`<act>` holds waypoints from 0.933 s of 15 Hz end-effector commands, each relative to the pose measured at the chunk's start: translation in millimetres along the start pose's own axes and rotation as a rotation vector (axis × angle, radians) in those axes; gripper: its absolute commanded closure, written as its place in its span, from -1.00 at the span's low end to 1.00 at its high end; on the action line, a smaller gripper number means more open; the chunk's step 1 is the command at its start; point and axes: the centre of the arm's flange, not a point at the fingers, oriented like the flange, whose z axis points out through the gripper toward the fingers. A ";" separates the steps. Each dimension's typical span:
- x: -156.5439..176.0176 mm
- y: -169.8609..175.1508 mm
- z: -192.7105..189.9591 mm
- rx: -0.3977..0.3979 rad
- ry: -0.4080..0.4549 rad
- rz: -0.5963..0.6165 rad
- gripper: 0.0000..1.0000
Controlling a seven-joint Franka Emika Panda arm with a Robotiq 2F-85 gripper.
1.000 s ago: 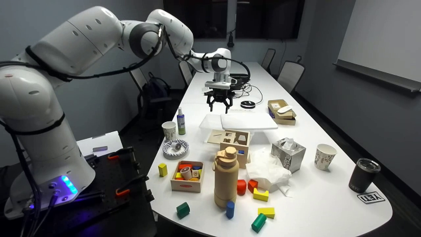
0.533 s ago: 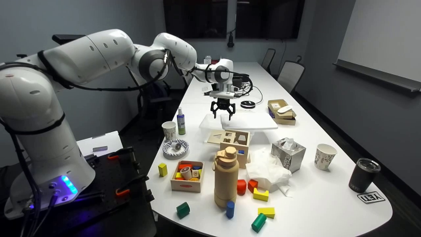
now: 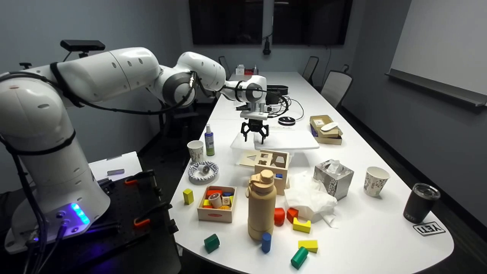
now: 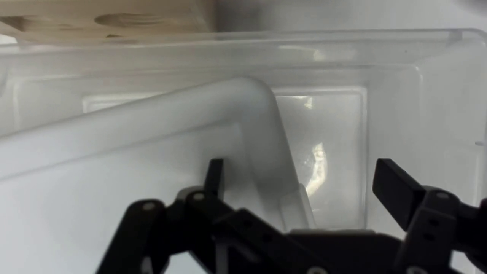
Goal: Slide the lid of the bowl to the left
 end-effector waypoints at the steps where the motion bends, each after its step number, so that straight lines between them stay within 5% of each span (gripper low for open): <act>1: 29.6 4.6 -9.6 0.017 -0.025 -0.040 -1.00; 14: 11.2 -14.8 8.4 0.100 -0.131 -0.046 -1.00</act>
